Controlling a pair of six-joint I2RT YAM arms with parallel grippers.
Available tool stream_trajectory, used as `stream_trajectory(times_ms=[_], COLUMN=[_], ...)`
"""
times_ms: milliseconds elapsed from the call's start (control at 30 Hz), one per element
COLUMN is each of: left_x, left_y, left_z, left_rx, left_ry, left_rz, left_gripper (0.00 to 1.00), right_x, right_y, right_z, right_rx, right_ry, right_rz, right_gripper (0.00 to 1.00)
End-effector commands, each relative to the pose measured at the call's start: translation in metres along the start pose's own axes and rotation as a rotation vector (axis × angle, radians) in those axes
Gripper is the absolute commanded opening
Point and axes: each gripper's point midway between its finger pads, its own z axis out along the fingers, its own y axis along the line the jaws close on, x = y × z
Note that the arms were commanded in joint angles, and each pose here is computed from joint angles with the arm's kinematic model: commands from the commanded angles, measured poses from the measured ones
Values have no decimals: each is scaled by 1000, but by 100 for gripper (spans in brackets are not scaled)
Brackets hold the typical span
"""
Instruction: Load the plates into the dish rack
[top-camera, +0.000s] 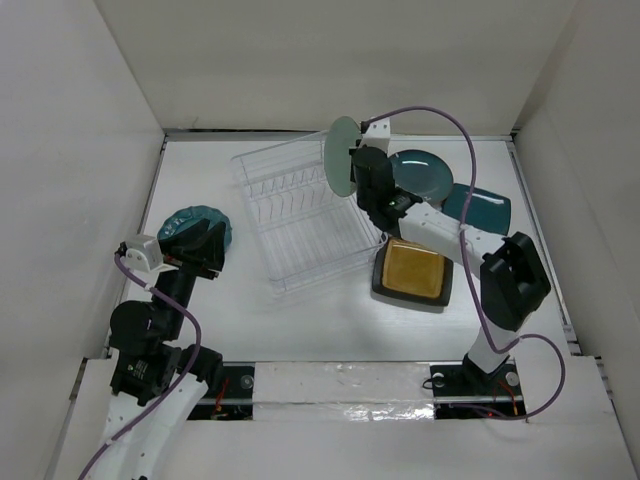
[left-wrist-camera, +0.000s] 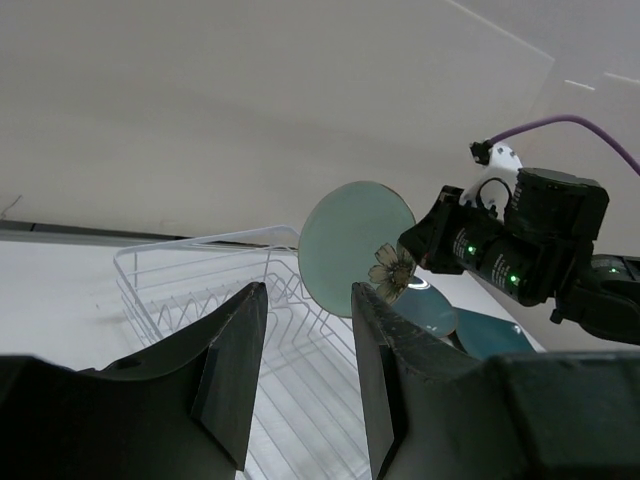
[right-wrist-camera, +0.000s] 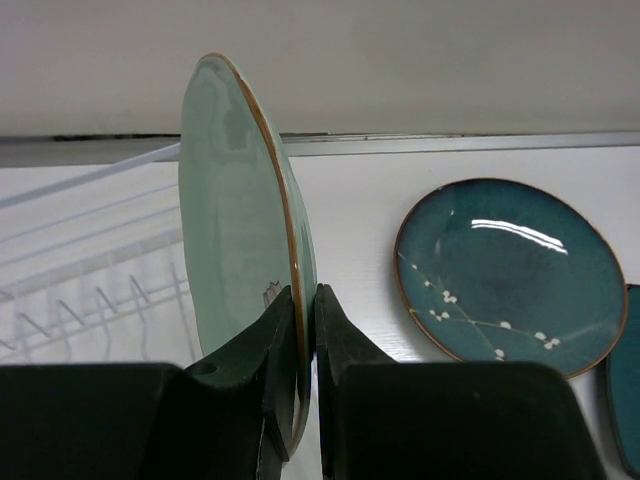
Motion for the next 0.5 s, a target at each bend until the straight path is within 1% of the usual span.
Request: stream_trajectory(times_ms=[0,67,133,200,267,467], left_x=[-3,0,-2,-2,1,-2], left_y=[-3,-3,-4,-4,-3,-4], left_z=[4,5,4,5,6,5], left_rx=[17,20,23,23,19,22], left_ry=[-20,-12,-19,-19,-9,-18], left_rz=[-6,-4,-8,-8,-6,-9], left_gripper=[36,36,36,36,36,36], right_x=[-98,-101,-108,-105,-108,-80], right_y=[-4,-9,-2,-6,-5,-4], right_z=[2,11,13,21,24,40], right_rx=[31,32,6,28,34,61], right_ry=[-228,-229,-239,-229,-229,-179], right_rz=[122,106,91,32,8,-23], right_gripper=[0,0,0,0,0,0])
